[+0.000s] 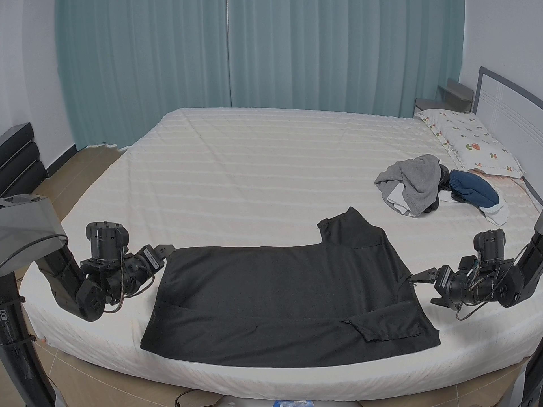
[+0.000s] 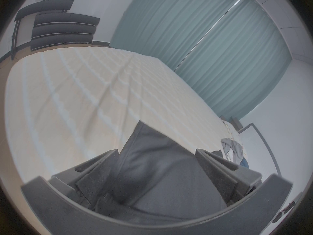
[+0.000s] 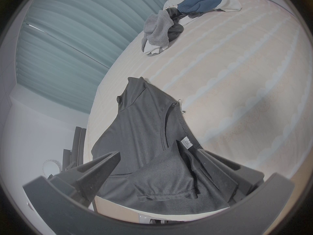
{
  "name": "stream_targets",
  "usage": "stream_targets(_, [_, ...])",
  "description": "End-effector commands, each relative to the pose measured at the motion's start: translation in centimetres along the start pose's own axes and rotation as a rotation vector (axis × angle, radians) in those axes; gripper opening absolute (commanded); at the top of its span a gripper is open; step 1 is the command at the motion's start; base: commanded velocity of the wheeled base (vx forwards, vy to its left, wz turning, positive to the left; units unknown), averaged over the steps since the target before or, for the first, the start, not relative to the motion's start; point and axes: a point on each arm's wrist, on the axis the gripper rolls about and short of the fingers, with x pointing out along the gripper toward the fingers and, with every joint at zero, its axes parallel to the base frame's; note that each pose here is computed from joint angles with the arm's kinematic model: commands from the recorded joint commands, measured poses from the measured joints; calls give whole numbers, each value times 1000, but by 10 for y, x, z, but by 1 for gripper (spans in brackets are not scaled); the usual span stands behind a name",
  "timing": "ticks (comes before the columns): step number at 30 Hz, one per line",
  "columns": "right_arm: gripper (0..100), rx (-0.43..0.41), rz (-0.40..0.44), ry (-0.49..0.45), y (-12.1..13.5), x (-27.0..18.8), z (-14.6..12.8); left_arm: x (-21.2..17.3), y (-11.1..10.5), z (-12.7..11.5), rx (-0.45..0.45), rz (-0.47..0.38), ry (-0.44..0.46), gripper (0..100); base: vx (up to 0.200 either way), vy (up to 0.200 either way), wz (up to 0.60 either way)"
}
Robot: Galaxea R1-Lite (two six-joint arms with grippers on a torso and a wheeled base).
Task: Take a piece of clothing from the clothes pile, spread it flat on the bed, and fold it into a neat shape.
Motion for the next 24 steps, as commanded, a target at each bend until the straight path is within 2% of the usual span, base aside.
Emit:
stream_targets(1, [100, 3, -4, 6, -1, 0, -1, 34, 13, 12, -23, -20, 9, 100, 0, 0, 0])
stream_targets(5, [100, 2, -6, 10, -2, 2, -2, 60, 25, 26, -43, -73, 49, 100, 0, 0, 0])
stream_targets(14, [100, -8, -9, 30, -1, 4, -6, 114, 21, 47, -40, -33, 81, 100, 0, 0, 0])
stream_targets(20, [100, -5, -18, 38, -4, 7, -7, 141, 24, 36, -36, -21, 116, 100, 0, 0, 0])
stream_targets(24, [100, -1, -30, 42, -7, 12, -7, 143, 26, 35, -35, -25, 123, 100, 0, 0, 0])
